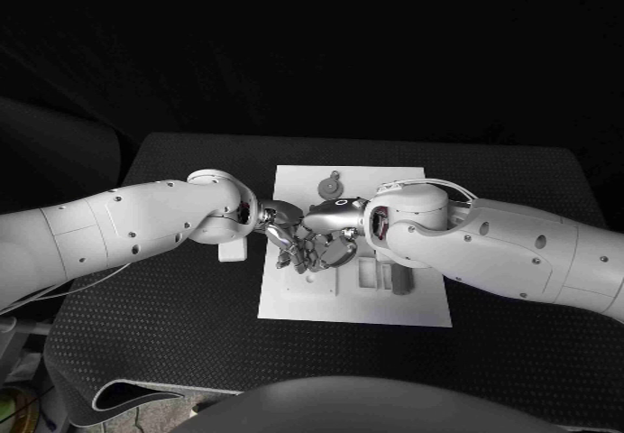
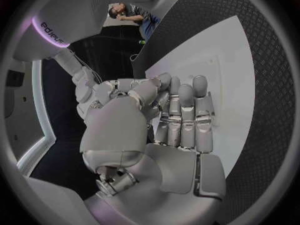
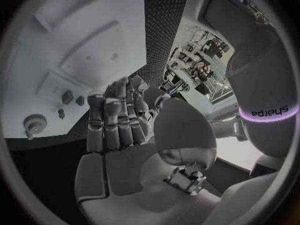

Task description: Assemble the parts on the task board

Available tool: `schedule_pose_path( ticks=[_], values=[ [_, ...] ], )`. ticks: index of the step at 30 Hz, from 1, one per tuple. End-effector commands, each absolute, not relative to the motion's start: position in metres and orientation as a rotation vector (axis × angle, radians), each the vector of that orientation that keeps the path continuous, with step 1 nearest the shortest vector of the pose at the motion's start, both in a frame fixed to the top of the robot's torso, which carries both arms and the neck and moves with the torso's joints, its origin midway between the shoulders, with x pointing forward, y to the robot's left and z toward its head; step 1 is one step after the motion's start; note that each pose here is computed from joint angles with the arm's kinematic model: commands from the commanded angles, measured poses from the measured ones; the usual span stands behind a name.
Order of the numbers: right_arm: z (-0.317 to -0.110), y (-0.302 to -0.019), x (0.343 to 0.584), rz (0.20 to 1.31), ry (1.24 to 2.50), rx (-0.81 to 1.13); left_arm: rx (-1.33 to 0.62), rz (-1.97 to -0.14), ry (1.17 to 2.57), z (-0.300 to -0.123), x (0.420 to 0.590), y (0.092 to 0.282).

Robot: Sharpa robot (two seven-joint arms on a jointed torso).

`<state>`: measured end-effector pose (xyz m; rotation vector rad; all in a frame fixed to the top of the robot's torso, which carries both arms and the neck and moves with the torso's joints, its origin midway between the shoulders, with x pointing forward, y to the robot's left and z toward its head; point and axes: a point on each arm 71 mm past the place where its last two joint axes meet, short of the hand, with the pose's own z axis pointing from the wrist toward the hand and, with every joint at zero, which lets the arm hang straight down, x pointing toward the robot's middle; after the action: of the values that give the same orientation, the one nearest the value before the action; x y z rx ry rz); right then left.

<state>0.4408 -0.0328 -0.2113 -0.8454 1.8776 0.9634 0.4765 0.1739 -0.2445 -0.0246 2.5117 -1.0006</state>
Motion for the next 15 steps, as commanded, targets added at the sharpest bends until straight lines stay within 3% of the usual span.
schedule_pose_path(
  ticks=[1,15],
  values=[
    [-0.2122,-0.0316,0.4401,0.96,1.882,-0.854,-0.015,-1.003,2.519,-0.2442,0.4761,0.1735],
    [-0.2144,-0.0267,0.4435,0.932,1.864,-0.838,-0.014,-1.004,2.52,-0.2442,0.476,0.1735]
  ],
)
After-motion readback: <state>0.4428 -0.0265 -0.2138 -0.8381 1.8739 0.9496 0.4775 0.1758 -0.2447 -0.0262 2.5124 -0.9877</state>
